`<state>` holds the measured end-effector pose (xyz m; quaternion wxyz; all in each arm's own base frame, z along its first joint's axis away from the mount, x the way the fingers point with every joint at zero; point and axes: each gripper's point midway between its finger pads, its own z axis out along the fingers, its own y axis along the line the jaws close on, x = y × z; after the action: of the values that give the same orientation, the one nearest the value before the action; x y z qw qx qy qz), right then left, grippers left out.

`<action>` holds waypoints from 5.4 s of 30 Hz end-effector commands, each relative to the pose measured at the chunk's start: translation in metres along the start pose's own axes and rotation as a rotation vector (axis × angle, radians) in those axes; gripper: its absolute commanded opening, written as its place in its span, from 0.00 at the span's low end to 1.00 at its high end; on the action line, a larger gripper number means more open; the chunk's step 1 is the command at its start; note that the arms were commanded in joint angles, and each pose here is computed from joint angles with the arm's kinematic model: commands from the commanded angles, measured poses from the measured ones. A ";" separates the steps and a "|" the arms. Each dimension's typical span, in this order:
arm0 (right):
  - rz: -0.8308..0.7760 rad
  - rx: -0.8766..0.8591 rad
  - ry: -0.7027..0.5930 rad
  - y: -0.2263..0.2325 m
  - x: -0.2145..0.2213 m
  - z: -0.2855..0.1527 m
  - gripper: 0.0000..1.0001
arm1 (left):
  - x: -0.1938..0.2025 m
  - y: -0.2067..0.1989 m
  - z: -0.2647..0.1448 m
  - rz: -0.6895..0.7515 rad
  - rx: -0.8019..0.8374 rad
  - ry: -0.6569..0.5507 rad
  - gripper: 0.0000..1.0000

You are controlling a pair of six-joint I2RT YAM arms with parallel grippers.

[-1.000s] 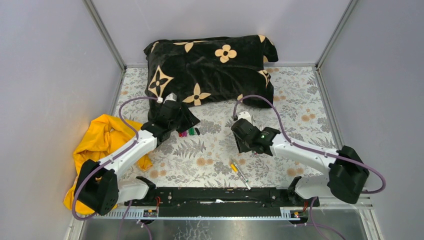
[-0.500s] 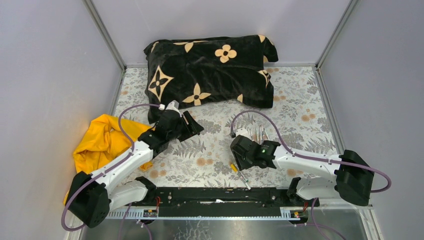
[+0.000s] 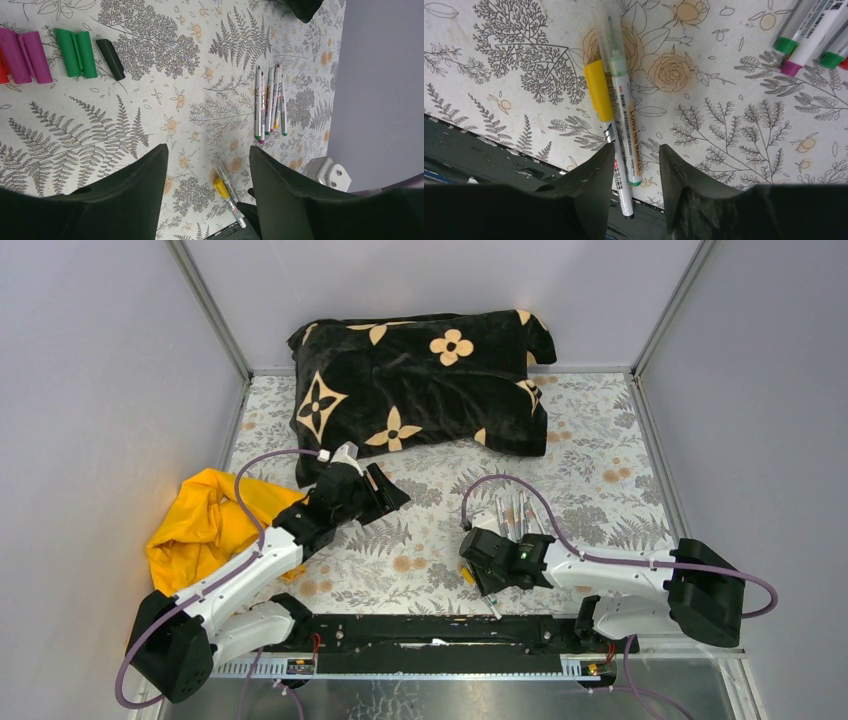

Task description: Open the pen caps

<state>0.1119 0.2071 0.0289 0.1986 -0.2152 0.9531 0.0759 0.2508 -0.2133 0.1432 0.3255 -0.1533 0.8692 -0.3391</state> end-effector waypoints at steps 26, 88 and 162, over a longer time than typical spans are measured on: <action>-0.039 0.019 0.040 0.009 0.014 0.007 0.46 | -0.001 -0.003 0.006 -0.008 0.019 -0.029 0.67; 0.201 0.144 -0.149 -0.006 -0.086 0.025 0.48 | 0.001 0.004 0.014 -0.007 -0.005 -0.024 0.67; 0.170 -0.132 -0.224 0.018 -0.099 -0.023 0.06 | 0.024 -0.048 0.039 -0.047 0.186 0.113 0.82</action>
<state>0.1793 0.2354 0.0757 0.2738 -0.1188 0.9452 0.1322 0.2535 -0.2569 0.1148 0.2662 -0.1392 0.8724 -0.3855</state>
